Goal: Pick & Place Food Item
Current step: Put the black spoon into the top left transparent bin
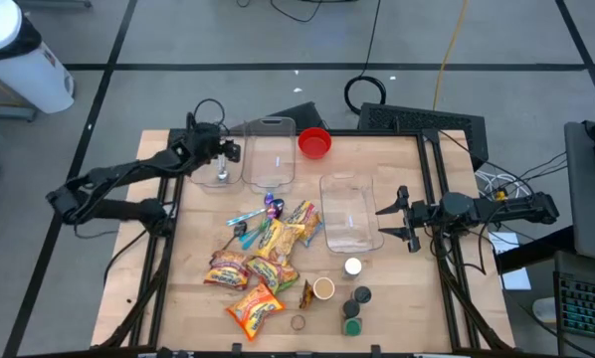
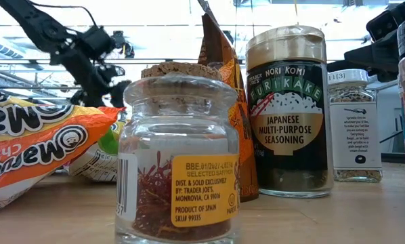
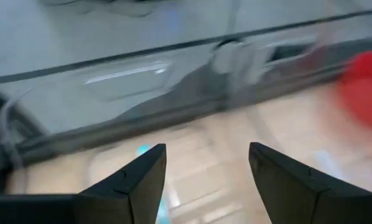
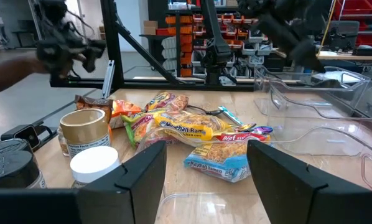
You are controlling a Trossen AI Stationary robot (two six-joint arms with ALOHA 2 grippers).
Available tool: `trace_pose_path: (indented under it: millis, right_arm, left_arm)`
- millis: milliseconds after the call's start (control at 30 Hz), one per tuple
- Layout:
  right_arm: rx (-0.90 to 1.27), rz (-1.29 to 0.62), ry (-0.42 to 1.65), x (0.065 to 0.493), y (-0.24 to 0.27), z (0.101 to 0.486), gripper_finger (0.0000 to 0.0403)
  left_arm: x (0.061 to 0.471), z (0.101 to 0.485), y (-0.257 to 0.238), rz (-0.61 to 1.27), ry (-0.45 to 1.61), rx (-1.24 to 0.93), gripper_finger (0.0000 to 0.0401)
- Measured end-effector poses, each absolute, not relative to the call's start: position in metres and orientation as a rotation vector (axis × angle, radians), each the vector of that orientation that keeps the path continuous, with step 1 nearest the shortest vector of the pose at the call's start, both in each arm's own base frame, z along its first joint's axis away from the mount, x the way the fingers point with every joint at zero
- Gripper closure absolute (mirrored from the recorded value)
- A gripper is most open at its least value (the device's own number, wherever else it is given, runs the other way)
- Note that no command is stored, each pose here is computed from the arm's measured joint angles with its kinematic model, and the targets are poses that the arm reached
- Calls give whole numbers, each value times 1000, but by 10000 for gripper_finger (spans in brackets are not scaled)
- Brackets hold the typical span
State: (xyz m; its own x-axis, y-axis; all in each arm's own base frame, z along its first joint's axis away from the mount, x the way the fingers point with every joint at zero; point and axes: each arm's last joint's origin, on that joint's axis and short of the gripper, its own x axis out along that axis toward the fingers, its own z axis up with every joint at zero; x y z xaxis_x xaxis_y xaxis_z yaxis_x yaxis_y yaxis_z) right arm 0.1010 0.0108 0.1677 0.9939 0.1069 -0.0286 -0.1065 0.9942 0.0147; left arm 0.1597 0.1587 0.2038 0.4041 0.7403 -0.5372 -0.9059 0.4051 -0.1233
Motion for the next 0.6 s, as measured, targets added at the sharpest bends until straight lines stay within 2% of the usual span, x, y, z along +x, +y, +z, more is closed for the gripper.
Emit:
trace_pose_path:
  millis: [167,367,467,600]
  right_arm:
    - [13,107,29,101,11,168,184]
    - [13,107,30,101,11,168,187]
    - [13,107,29,101,11,168,187]
    - [13,107,29,101,11,168,184]
  left_arm:
    - [160,236,130,824,289,-441,160]
    - [167,258,83,523,248,-300,160]
    - [171,259,60,404,271,-303,160]
    - [173,247,31,272,421,-351,160]
